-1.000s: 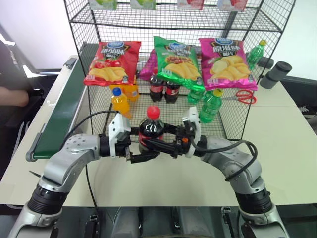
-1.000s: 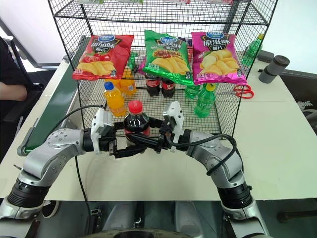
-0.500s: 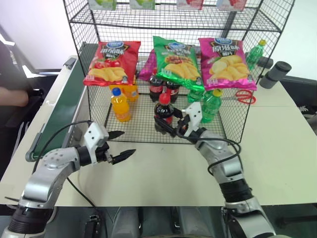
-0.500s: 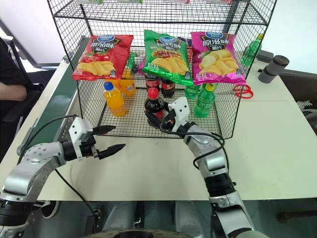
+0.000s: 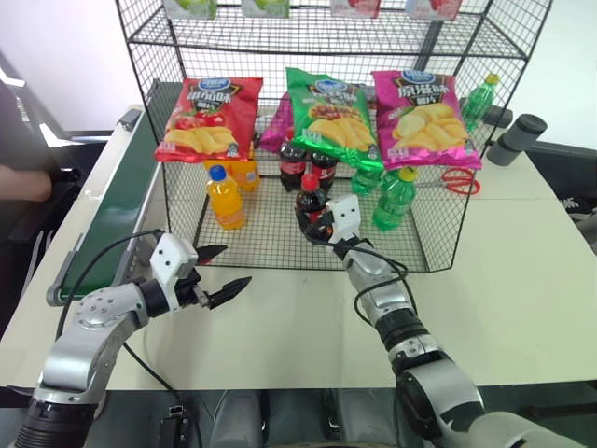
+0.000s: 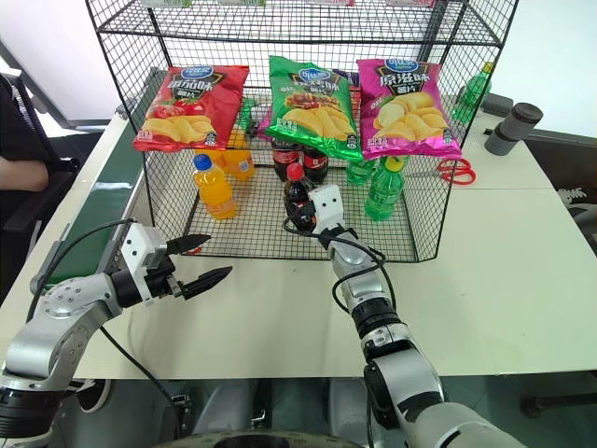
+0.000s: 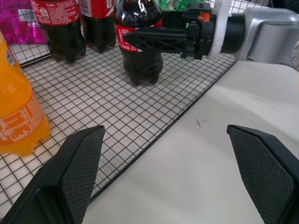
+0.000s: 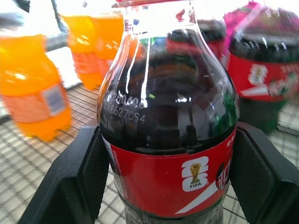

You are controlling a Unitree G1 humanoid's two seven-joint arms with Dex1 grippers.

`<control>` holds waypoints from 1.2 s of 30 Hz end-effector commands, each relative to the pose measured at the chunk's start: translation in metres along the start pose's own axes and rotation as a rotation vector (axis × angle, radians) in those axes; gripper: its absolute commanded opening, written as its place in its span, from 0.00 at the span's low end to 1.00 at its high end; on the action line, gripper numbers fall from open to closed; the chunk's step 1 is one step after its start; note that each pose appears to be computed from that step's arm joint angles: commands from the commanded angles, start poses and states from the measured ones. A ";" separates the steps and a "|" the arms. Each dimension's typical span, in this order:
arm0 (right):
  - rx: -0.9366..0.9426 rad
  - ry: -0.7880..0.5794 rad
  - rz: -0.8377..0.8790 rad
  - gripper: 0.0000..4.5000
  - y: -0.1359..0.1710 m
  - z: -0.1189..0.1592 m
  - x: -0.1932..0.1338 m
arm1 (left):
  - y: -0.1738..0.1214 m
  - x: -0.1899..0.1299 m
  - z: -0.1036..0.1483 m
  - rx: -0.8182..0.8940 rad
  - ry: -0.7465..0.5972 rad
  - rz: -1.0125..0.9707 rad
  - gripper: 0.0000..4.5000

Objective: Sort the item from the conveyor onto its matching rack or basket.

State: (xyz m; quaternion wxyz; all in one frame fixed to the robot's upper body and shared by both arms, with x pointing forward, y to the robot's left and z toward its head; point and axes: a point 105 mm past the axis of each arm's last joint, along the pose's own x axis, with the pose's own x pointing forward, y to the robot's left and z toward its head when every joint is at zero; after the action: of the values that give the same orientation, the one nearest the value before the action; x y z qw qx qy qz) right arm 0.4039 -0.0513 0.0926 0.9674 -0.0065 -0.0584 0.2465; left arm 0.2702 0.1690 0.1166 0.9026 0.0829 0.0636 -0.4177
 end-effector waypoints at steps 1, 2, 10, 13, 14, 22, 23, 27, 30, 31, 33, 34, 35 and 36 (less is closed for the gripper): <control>-0.024 -0.080 -0.012 0.66 -0.003 0.020 0.009 | -0.002 0.001 0.015 0.041 -0.046 -0.002 0.99; -0.024 -0.080 -0.012 0.66 -0.003 0.019 0.009 | -0.002 0.001 0.015 0.040 -0.047 -0.003 0.99; -0.001 -0.086 0.018 0.99 -0.002 0.019 0.010 | -0.002 0.003 0.017 0.040 -0.054 -0.005 1.00; -0.021 -0.108 0.046 0.99 0.002 0.024 0.009 | -0.003 0.004 0.017 0.038 -0.055 -0.008 1.00; -0.043 -0.114 0.059 0.99 0.003 0.025 0.007 | -0.003 0.004 0.017 0.037 -0.055 -0.009 1.00; -0.116 -0.163 0.087 0.99 -0.014 0.040 -0.022 | -0.004 0.002 0.017 0.026 -0.055 -0.008 1.00; -0.118 -0.166 0.098 0.99 -0.018 0.043 -0.028 | -0.004 0.002 0.016 0.024 -0.054 -0.007 1.00; -0.189 -0.127 0.143 0.99 -0.030 0.049 -0.053 | -0.003 0.000 0.015 0.019 -0.049 -0.001 1.00; -0.219 -0.078 0.205 0.99 -0.042 0.056 -0.083 | 0.001 -0.002 0.014 0.018 -0.041 0.017 1.00; -0.222 -0.064 0.231 0.99 -0.045 0.059 -0.092 | 0.003 -0.004 0.014 0.020 -0.038 0.022 1.00; -0.217 -0.033 0.263 0.99 -0.050 0.066 -0.109 | 0.007 -0.007 0.013 0.018 -0.030 0.037 1.00; -0.210 -0.015 0.271 0.99 -0.055 0.069 -0.118 | 0.009 -0.009 0.012 0.017 -0.021 0.047 1.00; -0.209 0.003 0.281 0.99 -0.059 0.073 -0.127 | 0.011 -0.011 0.011 0.015 -0.015 0.053 1.00; -0.213 0.031 0.297 0.99 -0.063 0.075 -0.138 | 0.013 -0.014 0.010 0.013 -0.011 0.060 1.00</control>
State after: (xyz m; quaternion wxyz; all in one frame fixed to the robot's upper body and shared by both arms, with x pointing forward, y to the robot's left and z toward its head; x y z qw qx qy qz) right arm 0.3140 -0.1697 0.1343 0.9214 -0.1229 -0.0451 0.3659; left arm 0.2725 0.1781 0.1226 0.9109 0.0827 0.0639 -0.3992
